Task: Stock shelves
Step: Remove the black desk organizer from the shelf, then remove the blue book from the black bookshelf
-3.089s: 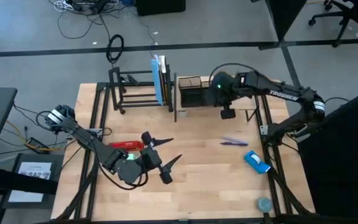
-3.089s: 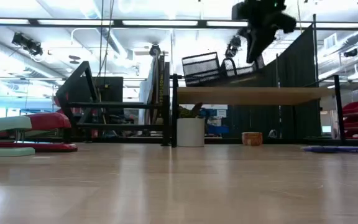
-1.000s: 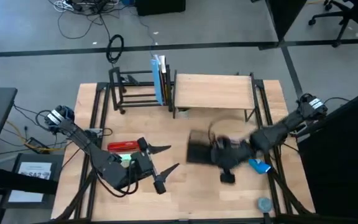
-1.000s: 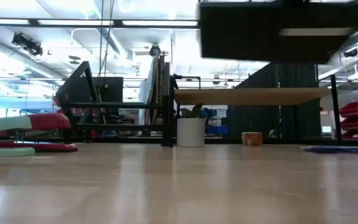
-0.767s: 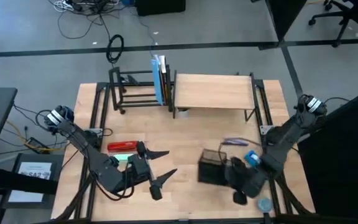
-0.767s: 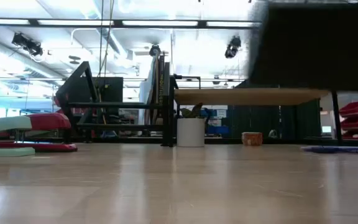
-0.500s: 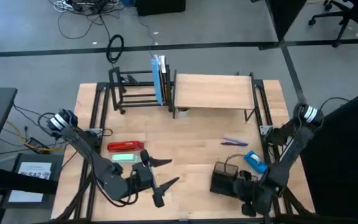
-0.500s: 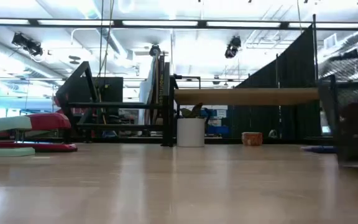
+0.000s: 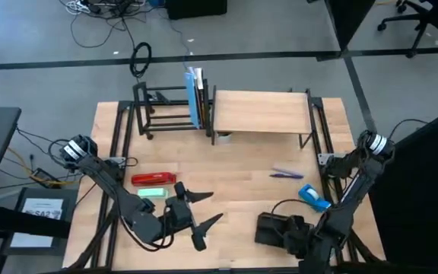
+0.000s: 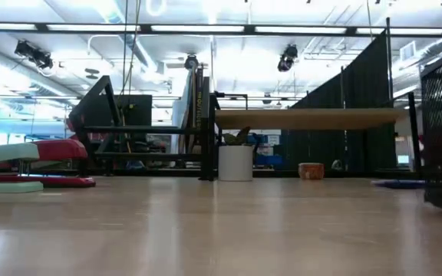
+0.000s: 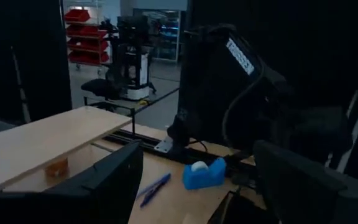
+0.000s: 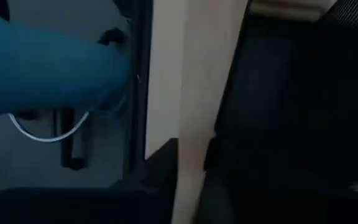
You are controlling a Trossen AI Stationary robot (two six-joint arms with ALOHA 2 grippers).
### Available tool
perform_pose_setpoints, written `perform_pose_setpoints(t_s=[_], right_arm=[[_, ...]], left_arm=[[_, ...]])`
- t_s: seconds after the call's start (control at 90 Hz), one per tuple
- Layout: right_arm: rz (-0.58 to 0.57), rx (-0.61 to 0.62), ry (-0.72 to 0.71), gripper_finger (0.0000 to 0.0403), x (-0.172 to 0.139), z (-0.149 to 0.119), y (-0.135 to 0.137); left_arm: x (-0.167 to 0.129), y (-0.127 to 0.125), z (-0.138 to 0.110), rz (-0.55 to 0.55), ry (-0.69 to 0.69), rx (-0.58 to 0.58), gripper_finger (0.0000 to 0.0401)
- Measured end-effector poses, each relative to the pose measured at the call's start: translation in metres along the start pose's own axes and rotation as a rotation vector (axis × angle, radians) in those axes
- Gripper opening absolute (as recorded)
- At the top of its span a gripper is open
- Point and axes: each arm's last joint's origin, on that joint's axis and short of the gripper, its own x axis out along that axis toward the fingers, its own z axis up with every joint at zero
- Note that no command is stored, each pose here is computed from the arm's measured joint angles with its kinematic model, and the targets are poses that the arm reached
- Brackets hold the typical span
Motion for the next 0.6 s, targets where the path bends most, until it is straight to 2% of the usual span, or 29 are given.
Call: perform_pose_setpoints(t_s=[0.133,0.222,0.411,0.5,0.6], right_arm=[[0.005,-0.065,-0.040,0.0150,-0.026,0.021,-0.004],[-0.009,-0.095,-0.134,0.0168,-0.042,0.039,-0.009],[-0.116,-0.117,-0.353,0.0191,-0.063,0.072,-0.028],[-0.192,-0.072,-0.442,0.0195,-0.062,0.086,-0.038],[-0.245,0.010,-0.539,0.0197,-0.056,0.103,-0.047]], left_arm=[[0.000,0.000,0.000,0.000,-0.001,-0.006,0.0284],[0.000,0.000,0.000,-0.002,-0.001,-0.004,0.0284],[0.001,0.001,0.000,0.010,-0.001,-0.018,0.0284],[0.002,0.007,0.008,0.151,-0.019,-0.003,0.0284],[0.006,0.024,0.046,0.388,-0.037,0.061,0.0284]])
